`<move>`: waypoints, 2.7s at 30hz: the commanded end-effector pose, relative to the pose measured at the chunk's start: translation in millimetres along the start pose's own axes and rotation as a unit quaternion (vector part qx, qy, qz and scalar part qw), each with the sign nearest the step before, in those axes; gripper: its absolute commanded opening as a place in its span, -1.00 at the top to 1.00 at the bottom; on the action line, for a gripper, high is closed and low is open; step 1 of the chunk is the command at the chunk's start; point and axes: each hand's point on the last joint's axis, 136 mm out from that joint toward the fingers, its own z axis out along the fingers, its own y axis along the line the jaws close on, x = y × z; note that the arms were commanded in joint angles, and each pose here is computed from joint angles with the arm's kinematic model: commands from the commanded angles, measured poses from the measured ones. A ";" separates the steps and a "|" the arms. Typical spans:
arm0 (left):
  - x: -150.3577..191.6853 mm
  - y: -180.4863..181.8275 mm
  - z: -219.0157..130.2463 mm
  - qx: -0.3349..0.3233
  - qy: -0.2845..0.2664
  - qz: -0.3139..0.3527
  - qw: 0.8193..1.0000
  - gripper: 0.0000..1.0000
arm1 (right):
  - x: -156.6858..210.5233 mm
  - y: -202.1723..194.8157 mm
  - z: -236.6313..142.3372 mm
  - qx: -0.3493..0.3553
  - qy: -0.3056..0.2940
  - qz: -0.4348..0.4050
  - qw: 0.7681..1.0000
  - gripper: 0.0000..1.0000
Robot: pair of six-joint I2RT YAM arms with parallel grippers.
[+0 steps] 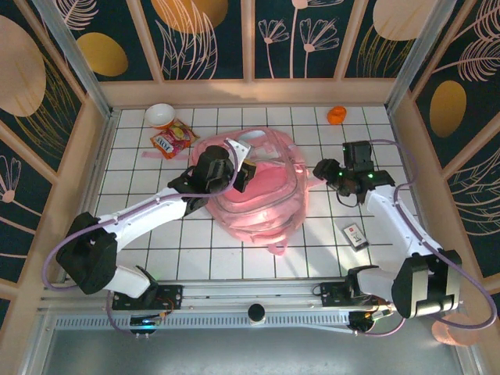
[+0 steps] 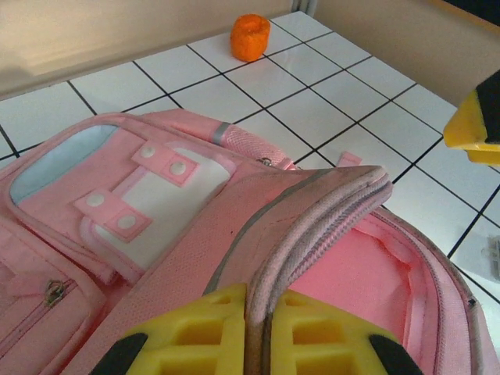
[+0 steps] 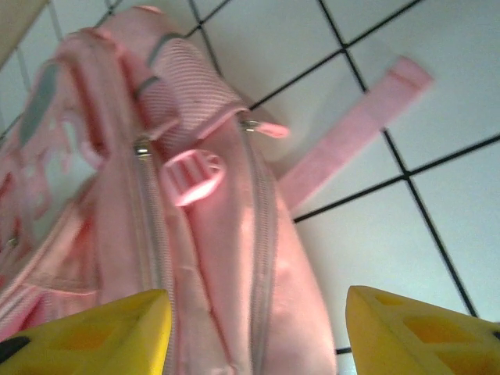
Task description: Pack the student bag
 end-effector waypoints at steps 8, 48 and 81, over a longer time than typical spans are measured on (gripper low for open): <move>-53.3 -5.4 -16.2 0.004 -0.082 -0.017 0.996 1.00 | 3.1 -65.9 -11.0 0.092 0.031 0.076 0.992 -0.18; -42.7 -15.2 -8.2 0.038 -0.073 -0.019 0.996 1.00 | 58.9 -123.5 0.9 0.147 0.156 0.208 0.954 -0.44; -53.0 -20.6 -25.2 0.054 -0.089 -0.073 0.992 1.00 | 77.7 -115.8 19.1 0.304 0.335 -0.124 0.883 -0.58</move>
